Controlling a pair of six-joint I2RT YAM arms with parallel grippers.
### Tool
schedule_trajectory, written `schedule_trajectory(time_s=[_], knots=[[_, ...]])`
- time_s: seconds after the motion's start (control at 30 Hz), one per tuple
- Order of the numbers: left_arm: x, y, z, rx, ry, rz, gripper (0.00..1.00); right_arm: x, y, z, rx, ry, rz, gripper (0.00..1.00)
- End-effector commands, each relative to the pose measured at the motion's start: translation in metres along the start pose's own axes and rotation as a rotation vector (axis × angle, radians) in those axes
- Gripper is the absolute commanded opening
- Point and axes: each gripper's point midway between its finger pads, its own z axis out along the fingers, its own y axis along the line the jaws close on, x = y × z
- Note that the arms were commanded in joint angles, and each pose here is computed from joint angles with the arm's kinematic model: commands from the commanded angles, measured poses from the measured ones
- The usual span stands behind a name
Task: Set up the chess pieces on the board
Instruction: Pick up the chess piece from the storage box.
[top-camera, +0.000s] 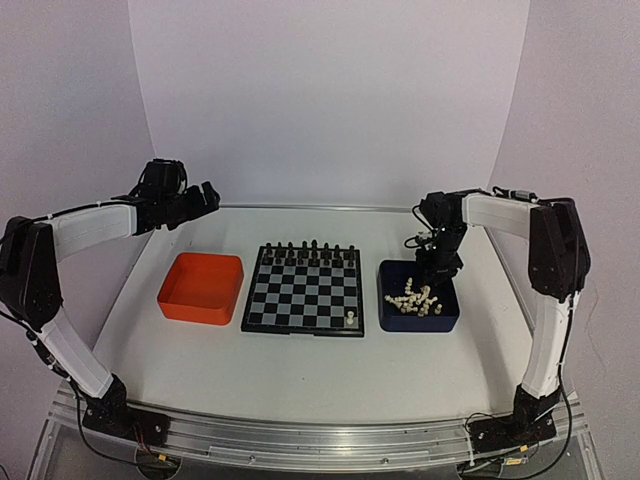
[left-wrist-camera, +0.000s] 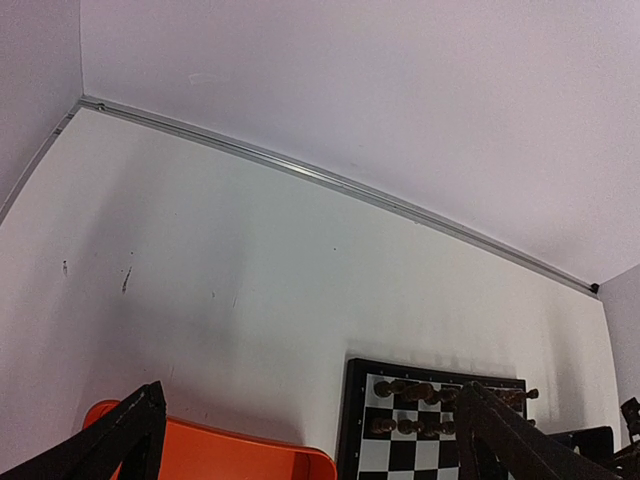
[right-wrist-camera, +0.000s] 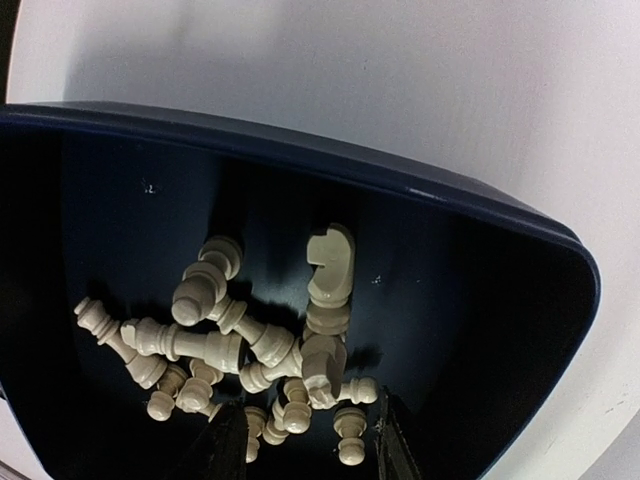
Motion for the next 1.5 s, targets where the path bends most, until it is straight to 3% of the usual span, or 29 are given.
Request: schedule_trajectory(time_s=[0.0, 0.57, 0.87, 1.47], knots=[[-0.024, -0.013, -0.003, 0.036, -0.063, -0.002, 1.0, 0.003, -0.002, 0.008, 0.004, 0.02, -0.016, 0.38], [-0.024, -0.012, 0.0, 0.029, -0.059, -0.005, 1.0, 0.006, -0.007, 0.025, 0.031, 0.053, -0.031, 0.22], [-0.022, -0.008, 0.001, 0.012, -0.056, -0.014, 1.0, 0.007, -0.012, 0.024, 0.059, 0.05, -0.037, 0.01], [-0.02, -0.01, 0.002, 0.024, -0.049, -0.015, 1.0, -0.005, -0.011, -0.017, 0.057, -0.057, -0.068, 0.0]])
